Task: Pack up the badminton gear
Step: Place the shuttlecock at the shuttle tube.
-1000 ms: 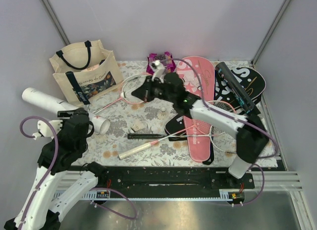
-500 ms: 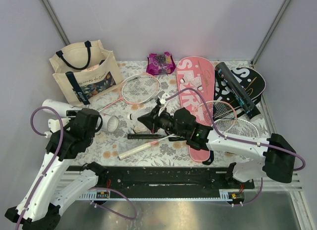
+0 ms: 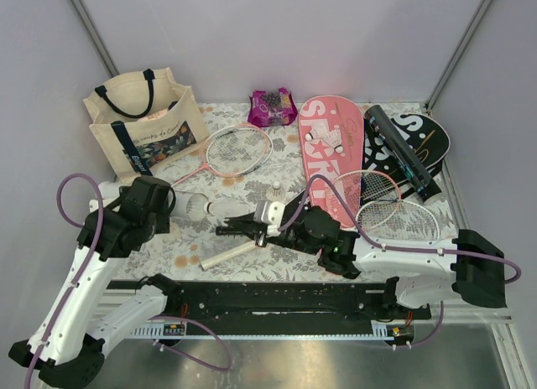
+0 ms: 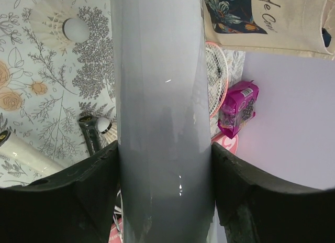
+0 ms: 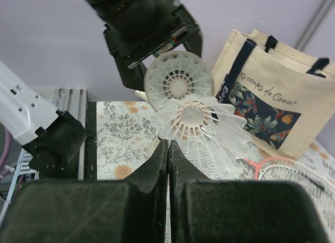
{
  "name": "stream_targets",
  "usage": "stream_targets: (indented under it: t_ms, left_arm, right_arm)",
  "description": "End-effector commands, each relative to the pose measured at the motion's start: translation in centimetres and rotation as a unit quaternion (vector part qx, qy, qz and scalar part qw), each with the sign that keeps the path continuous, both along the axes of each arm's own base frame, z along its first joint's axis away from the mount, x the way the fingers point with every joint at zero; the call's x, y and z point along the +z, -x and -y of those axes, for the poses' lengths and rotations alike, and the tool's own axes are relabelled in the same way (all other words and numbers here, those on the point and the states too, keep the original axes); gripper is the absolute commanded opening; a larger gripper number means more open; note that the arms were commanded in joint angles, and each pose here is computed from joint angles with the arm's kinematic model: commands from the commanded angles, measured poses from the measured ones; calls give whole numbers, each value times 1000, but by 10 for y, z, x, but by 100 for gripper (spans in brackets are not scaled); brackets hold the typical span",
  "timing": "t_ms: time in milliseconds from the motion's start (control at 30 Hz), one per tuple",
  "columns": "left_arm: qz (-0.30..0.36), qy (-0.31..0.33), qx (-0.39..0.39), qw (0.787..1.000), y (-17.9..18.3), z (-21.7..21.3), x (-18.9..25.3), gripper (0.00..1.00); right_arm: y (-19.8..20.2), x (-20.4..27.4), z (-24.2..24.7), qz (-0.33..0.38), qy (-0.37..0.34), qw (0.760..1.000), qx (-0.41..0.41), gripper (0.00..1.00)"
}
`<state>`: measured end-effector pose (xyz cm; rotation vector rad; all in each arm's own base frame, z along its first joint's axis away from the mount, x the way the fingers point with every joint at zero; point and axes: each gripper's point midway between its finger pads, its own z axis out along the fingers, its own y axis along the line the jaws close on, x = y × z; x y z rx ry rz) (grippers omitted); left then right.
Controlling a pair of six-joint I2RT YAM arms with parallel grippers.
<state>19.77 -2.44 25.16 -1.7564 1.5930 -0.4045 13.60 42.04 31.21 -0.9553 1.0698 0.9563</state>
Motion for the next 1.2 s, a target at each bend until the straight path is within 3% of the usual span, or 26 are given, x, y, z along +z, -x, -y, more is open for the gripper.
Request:
stream_targets:
  t_ms: [0,300,733,1000,1167]
  left_arm:
    - [7,27,11,1000,4,1,13,4]
    - [9,20,19,1000,8,-5,16,4]
    - [-2,27,-70,997,20,15,15,4]
    - [-25,36,-104,994,24,26,-4,3]
    - [-17,6,-118,993,20,23,3,3]
  right_arm:
    - [19,25,-10,119,-3,993,27,0]
    - [19,17,-20,180,35,983,14,0]
    - [8,1,-39,288,122,950,16,1]
    - [12,0,-55,297,129,945,38,1]
    - [13,-9,-59,288,133,947,46,5]
